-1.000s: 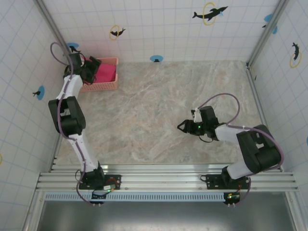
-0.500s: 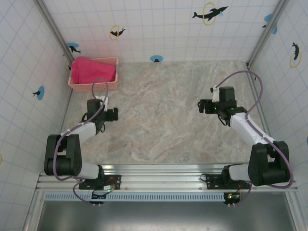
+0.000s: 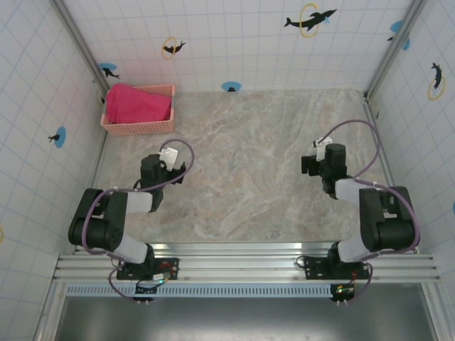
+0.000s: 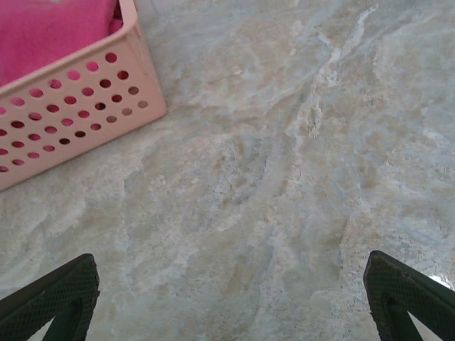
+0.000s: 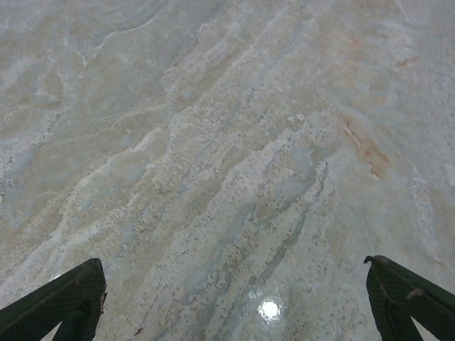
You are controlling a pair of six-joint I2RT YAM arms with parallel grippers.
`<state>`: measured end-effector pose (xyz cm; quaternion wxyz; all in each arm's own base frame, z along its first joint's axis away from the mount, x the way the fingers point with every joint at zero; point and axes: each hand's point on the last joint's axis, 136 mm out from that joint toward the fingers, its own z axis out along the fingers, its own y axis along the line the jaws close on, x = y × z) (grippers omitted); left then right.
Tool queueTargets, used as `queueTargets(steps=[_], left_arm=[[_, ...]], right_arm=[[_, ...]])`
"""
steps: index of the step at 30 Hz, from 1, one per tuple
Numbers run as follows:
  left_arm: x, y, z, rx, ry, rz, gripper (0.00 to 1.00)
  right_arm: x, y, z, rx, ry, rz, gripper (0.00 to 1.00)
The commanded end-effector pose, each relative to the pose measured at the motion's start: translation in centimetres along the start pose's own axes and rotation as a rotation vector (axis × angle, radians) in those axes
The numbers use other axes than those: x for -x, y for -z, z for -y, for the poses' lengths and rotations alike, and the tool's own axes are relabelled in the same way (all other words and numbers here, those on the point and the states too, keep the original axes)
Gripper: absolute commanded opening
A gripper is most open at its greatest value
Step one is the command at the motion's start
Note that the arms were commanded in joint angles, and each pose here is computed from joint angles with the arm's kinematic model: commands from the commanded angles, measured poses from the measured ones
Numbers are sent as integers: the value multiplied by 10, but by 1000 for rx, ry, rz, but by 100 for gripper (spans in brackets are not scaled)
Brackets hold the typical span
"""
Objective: Roll up the long pants
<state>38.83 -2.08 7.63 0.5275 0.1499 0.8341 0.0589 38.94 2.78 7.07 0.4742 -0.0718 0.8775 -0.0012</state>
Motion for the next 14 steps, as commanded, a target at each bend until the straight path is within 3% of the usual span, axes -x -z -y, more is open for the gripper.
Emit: queueTargets(steps=[1, 3, 4, 14], left_arm=[[18, 1, -9, 33, -29, 66, 97], [18, 1, -8, 33, -29, 66, 97], [19, 1, -9, 39, -30, 70, 97], [19, 0, -9, 36, -29, 67, 97]], right_arm=[[21, 10, -5, -21, 80, 225, 98], [25, 18, -5, -42, 81, 299, 98], [17, 17, -6, -37, 90, 234, 98], [22, 7, 4, -104, 66, 187, 98]])
